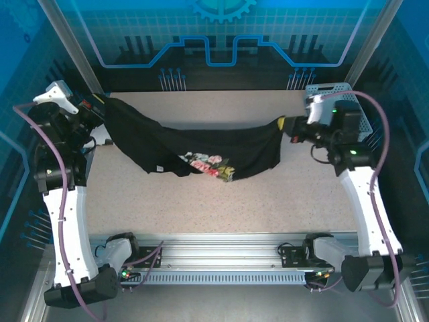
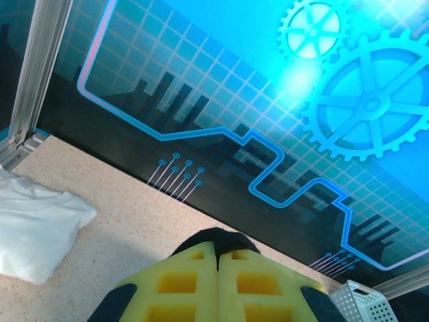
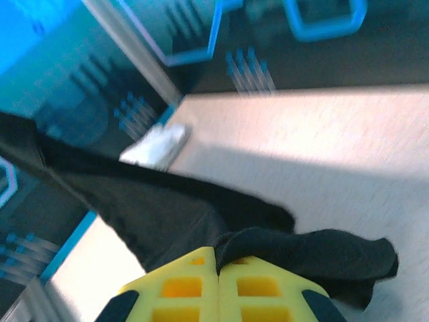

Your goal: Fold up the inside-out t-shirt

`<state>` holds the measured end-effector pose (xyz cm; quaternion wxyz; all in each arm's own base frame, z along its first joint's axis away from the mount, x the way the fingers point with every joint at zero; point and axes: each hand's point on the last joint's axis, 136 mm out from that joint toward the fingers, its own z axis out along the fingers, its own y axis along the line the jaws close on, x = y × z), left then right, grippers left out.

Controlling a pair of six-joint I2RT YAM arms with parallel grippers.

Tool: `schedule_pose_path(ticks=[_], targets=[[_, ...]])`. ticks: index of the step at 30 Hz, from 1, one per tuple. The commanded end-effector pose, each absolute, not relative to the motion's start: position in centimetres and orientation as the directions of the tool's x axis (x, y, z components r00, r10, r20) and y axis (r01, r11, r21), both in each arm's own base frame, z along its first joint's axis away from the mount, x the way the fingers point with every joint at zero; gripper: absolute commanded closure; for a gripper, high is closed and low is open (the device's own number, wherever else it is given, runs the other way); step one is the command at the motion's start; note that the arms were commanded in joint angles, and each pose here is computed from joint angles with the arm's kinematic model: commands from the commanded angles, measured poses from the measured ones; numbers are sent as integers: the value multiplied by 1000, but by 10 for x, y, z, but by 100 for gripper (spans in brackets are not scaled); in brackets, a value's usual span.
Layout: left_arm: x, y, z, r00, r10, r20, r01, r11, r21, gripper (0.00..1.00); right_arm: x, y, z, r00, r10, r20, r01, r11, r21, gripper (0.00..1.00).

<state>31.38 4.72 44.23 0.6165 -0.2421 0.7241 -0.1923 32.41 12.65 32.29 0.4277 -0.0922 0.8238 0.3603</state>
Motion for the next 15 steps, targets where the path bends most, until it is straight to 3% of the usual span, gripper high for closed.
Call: schedule_pose_path(ticks=[1, 7, 15], targets=[[324, 58, 421, -146, -571, -808, -162, 819, -550, 100, 321, 148, 238, -803, 116, -585, -365, 680, 636, 100], [339, 55, 393, -206, -595, -777, -161, 804, -573, 100, 353, 157, 149, -903, 113, -414, -238, 671, 702, 96], [342, 51, 372, -243, -601, -762, -158, 799, -580, 100, 367, 158, 95, -944, 95, -316, -172, 675, 717, 87]])
